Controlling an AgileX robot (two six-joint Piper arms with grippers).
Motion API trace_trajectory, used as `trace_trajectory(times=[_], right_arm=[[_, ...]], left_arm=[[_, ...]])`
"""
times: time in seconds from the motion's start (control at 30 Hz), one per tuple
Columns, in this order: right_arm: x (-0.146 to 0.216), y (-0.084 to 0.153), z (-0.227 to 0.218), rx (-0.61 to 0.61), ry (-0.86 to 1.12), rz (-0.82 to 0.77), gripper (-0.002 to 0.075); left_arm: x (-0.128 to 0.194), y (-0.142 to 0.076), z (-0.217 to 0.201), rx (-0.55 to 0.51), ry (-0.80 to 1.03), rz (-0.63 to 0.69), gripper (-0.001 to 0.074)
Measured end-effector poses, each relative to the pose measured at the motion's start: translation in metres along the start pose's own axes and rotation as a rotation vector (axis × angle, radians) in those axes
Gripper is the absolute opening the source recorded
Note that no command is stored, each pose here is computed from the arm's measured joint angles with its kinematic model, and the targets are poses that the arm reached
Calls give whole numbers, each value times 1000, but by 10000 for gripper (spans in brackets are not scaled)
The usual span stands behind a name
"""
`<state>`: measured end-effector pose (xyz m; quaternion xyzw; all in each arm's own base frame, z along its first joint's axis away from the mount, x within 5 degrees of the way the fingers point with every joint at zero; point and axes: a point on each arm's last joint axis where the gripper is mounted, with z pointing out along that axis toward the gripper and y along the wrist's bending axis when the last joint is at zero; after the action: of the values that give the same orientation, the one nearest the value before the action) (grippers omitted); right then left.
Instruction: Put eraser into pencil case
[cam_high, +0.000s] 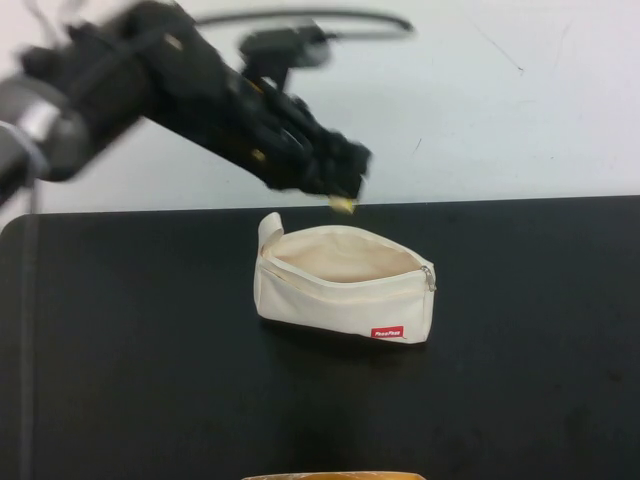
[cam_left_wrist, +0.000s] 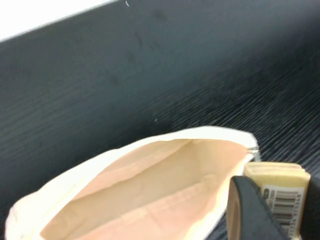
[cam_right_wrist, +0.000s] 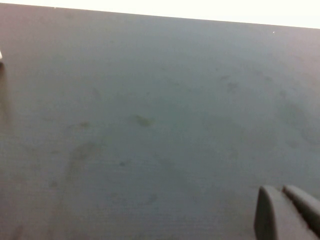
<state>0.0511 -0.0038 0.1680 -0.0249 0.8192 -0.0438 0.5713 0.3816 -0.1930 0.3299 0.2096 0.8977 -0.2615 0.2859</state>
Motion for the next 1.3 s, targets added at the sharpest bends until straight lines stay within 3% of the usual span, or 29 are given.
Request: trace_trajectory(times=[0.23,0.3,0.4,0.47,0.53,0.6,0.77,0.87,1.13,1.3], right_arm=[[0,0,0,0,0,0,0],[0,0,0,0,0,0,0],[0,0,0,0,0,0,0],[0,0,0,0,0,0,0],[0,0,0,0,0,0,0],[0,0,0,0,0,0,0],[0,0,0,0,0,0,0],[0,0,0,0,0,0,0],[0,0,0,0,0,0,0],[0,0,0,0,0,0,0]], left_arm=[[11,7,42,-59,73,85,186],[12,9,44,-74,77,105,250],[9,10,44,-96,54,130,408],[7,10,43,-101,43,142,466],[3,9,40,-101,29,151,479],[-3,7,35,-106,6,176,439],[-28,-3,-5,-198,-93,254,132],[-41,-12,-46,-289,-184,293,39],[-33,-46,-200,-564,-498,289,1],[24,-67,-271,-570,-662,308,0]])
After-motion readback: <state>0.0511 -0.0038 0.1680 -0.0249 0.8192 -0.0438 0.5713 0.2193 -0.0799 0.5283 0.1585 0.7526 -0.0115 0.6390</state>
